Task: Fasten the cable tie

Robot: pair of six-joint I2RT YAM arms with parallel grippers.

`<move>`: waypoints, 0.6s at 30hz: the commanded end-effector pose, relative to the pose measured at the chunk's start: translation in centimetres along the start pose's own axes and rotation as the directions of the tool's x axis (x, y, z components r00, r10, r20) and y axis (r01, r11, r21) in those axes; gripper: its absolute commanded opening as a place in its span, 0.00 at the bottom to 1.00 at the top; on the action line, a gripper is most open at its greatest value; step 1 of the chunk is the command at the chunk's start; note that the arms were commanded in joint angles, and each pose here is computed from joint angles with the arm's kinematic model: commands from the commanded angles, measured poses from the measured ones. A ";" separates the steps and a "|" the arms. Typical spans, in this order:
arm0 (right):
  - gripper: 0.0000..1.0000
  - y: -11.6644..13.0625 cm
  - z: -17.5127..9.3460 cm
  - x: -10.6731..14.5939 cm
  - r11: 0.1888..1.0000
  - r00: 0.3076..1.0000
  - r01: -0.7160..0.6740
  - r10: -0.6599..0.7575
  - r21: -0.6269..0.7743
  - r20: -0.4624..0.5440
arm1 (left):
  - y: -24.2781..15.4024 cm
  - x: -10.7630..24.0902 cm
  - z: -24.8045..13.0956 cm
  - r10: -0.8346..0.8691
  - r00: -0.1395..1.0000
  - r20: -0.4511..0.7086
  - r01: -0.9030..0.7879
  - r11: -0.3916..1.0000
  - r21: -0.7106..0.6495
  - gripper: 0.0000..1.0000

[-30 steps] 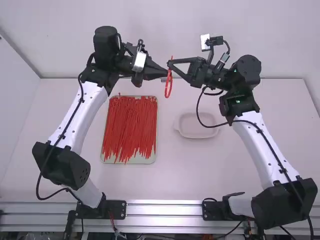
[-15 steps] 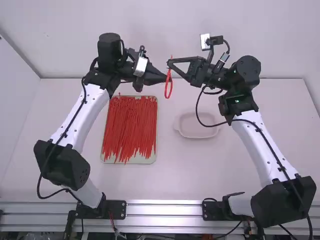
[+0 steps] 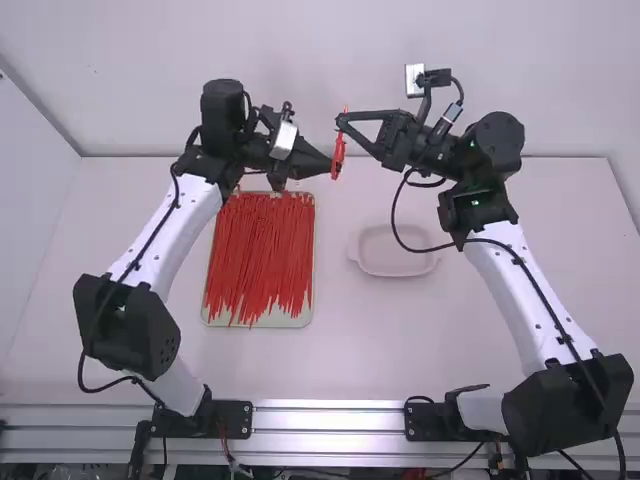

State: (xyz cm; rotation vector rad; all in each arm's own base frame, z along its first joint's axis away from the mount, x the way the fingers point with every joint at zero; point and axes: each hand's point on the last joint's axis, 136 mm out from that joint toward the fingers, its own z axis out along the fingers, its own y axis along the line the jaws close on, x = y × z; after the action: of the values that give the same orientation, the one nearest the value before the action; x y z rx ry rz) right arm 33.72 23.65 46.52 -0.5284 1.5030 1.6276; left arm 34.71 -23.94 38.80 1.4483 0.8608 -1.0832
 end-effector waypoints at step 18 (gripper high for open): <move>0.00 1.5 -0.5 -0.5 1.000 1.000 0.016 -0.016 -0.022 -0.011 | 0.3 -4.5 0.9 0.048 0.999 0.020 -0.048 0.998 0.035 0.30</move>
State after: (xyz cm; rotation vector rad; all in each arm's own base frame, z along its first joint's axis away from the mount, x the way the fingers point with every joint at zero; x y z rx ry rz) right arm 33.71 23.23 46.36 -0.5261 1.5210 1.6422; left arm 34.17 -24.29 42.89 1.4674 0.7856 -1.0394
